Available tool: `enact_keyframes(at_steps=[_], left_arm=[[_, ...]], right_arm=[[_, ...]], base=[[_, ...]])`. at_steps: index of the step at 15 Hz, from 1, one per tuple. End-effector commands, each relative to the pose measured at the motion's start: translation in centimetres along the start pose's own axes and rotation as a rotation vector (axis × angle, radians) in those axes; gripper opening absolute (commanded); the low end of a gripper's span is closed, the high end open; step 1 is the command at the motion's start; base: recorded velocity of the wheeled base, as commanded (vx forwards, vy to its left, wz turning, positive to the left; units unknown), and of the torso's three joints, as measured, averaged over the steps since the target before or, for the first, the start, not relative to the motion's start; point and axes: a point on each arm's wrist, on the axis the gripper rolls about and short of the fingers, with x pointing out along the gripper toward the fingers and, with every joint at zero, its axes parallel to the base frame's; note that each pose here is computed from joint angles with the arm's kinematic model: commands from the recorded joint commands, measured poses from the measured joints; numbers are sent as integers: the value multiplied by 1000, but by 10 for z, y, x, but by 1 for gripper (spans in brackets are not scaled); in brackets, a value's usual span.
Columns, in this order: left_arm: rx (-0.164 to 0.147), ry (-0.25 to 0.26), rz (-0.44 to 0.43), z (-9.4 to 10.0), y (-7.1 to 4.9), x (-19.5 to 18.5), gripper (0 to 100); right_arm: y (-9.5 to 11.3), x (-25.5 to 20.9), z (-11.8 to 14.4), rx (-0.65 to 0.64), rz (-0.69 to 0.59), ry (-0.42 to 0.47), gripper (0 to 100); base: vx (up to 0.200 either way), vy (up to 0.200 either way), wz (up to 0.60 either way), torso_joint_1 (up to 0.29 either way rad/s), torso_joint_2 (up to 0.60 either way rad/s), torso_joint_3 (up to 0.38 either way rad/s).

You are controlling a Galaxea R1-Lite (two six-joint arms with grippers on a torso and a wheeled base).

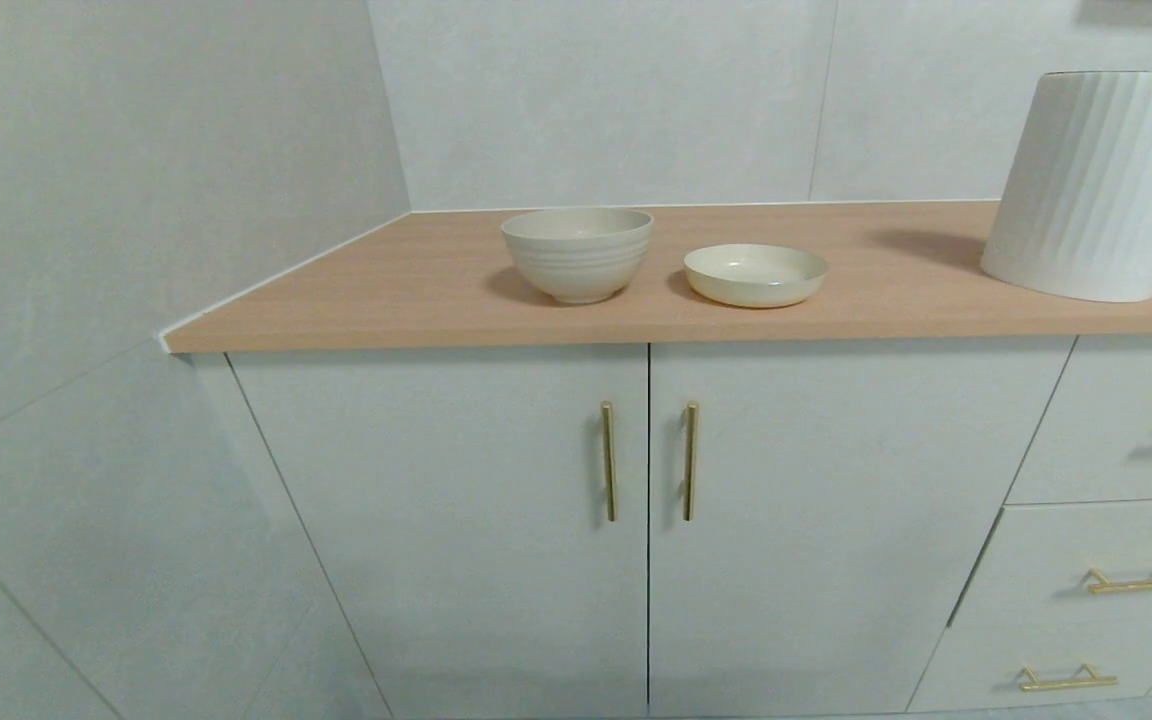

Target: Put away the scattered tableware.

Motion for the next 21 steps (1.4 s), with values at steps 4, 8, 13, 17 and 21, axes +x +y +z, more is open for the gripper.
enact_keyframes(at_steps=[4, 8, 13, 17, 21], left_arm=[[-1, 0, 1, 0, 0, 0, 100], [1, 0, 0, 0, 0, 0, 100], [1, 0, 0, 0, 0, 0, 100], [1, 0, 0, 0, 0, 0, 100], [1, 0, 0, 0, 0, 0, 100]], right_arm=[[3, 5, 64, 77, 259, 21, 100], [19, 72, 92, 35, 487, 353, 100], [89, 160, 118, 18, 776, 490, 100], [134, 217, 109, 115, 806, 546, 100], [171, 274, 99, 145, 802, 578, 100]], base=[[0, 0, 0, 0, 0, 0], [0, 0, 0, 0, 0, 0], [0, 0, 0, 0, 0, 0], [0, 0, 0, 0, 0, 0], [0, 0, 0, 0, 0, 0]])
